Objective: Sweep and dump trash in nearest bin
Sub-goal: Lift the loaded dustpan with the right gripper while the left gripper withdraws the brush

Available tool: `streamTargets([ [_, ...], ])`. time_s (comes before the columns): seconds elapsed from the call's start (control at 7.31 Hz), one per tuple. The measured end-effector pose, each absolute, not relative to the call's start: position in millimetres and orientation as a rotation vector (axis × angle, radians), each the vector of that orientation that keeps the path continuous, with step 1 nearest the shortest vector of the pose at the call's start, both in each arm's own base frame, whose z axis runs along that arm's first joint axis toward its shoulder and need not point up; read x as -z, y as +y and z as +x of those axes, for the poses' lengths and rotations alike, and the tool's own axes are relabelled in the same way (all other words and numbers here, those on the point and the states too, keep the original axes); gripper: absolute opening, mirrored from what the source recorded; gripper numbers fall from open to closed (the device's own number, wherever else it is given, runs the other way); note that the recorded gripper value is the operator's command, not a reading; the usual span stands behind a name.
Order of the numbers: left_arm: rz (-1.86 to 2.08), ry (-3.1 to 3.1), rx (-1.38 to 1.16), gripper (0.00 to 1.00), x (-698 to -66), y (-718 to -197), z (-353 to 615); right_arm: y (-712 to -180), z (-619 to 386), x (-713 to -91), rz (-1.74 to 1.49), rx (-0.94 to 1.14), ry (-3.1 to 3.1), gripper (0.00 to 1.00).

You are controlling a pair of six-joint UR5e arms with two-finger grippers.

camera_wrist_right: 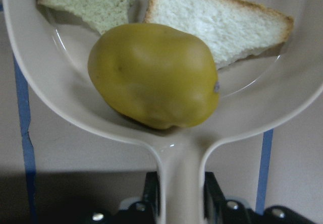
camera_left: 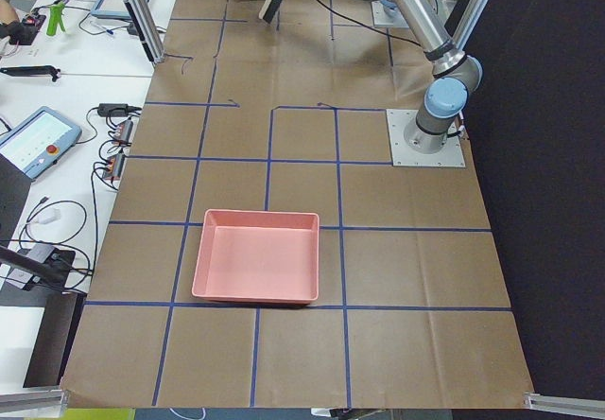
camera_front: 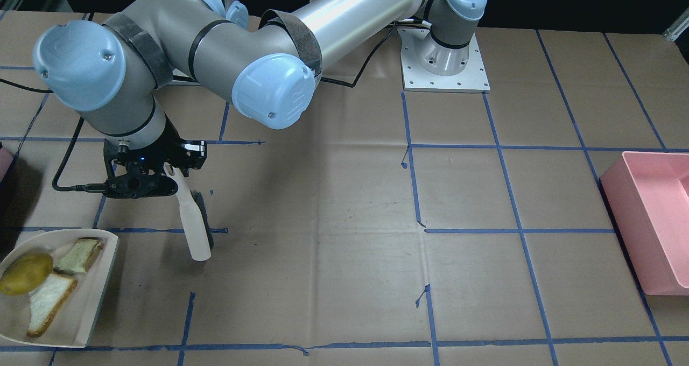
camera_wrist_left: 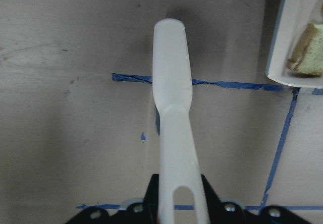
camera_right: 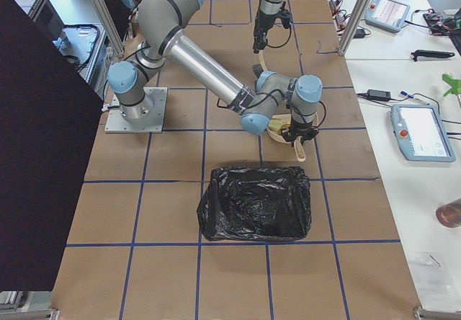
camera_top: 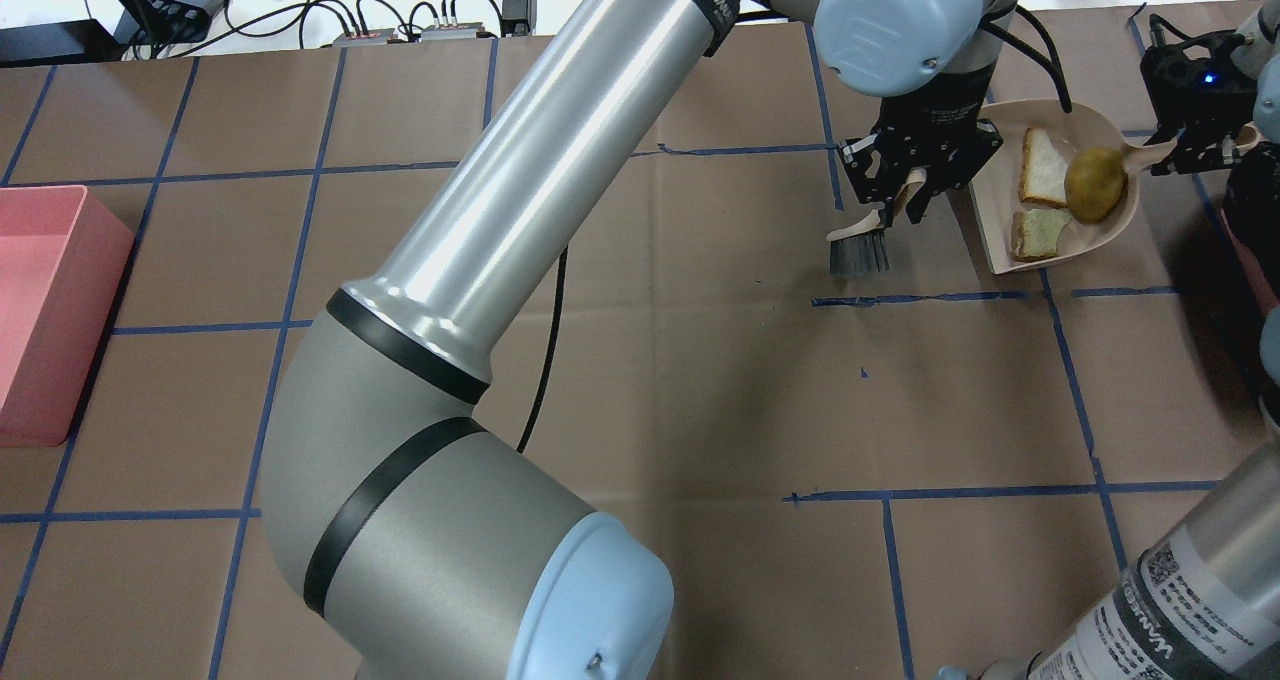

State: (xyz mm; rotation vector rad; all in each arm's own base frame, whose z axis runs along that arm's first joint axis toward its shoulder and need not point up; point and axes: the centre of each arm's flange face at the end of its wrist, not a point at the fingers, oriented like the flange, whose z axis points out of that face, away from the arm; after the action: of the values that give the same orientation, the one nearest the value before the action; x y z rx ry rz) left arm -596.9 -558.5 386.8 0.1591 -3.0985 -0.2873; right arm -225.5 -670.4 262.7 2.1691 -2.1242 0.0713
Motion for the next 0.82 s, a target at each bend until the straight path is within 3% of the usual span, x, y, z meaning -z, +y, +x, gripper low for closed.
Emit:
streamTargets([
  [0.55, 0.184, -3.199, 0.296, 0.00, -416, -505, -538, -667, -218, -292, 2.176, -0.127, -2.222, 0.02],
  [0.82, 0.184, -3.174, 0.145, 0.00, -423, -469, -508, -662, -214, -321, 2.205, -0.108, -2.271, 0.02],
])
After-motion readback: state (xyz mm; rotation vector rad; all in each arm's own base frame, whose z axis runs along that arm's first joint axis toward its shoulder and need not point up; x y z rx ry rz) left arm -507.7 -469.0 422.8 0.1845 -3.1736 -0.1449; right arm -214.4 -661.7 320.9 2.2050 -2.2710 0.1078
